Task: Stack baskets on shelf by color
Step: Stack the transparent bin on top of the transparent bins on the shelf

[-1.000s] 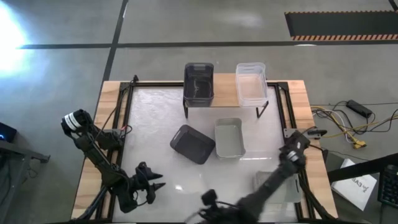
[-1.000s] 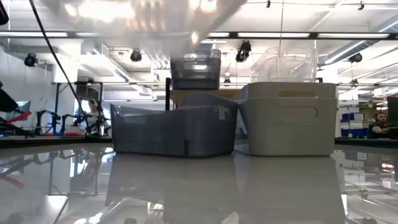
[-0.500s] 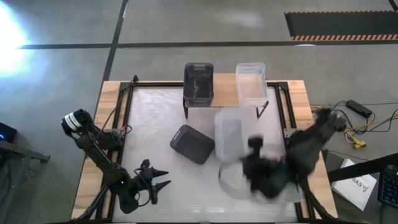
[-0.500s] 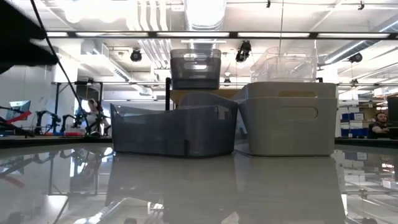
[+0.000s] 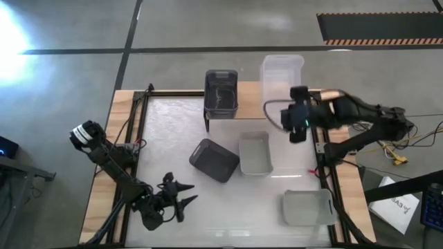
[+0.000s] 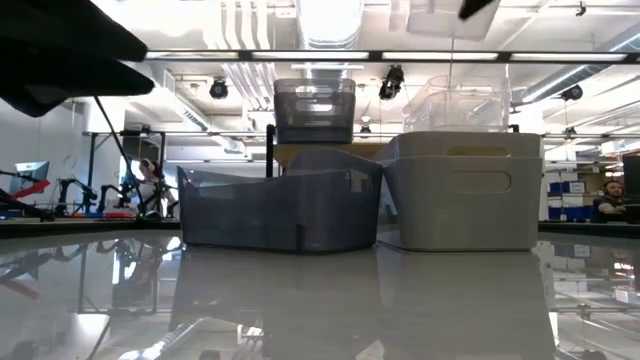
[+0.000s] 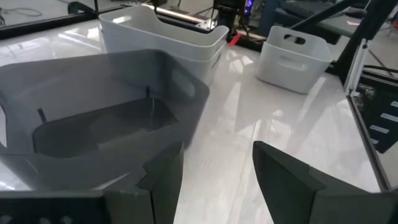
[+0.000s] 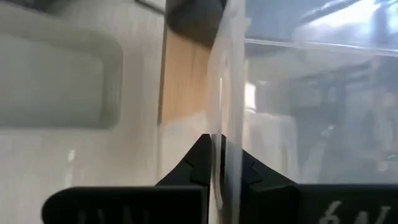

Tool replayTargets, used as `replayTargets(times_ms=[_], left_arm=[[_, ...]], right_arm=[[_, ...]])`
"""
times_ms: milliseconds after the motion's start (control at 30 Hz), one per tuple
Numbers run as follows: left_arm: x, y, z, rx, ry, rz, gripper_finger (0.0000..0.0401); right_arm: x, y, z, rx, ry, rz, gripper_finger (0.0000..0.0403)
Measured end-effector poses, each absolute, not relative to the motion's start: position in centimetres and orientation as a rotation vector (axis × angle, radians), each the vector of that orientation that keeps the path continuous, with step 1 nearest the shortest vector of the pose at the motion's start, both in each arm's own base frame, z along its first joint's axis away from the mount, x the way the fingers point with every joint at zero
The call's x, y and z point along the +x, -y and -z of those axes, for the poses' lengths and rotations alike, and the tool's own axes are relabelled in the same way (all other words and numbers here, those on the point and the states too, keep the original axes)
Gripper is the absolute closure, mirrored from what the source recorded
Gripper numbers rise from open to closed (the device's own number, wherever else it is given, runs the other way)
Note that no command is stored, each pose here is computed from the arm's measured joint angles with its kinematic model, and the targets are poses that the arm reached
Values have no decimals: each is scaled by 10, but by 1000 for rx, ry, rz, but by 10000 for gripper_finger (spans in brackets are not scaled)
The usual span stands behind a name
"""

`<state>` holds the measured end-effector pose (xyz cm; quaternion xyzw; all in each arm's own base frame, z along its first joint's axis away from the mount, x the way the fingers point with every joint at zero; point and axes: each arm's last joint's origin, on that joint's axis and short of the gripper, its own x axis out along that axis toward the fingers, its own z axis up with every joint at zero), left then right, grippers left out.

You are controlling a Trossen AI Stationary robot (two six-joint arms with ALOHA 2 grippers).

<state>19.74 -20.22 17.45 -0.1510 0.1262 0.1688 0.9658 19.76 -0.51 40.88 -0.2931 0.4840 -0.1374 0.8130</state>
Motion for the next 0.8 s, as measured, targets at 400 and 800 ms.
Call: replayTargets(times_ms=[400,800], left_arm=[[203,197,-174,-315,-267,-353,223],[203,197,-174,-320,-269,-351,223]], right_arm=[[189,80,-401,-468,-1165,260,394],[189,85,-394,-443,-1205,250,394]])
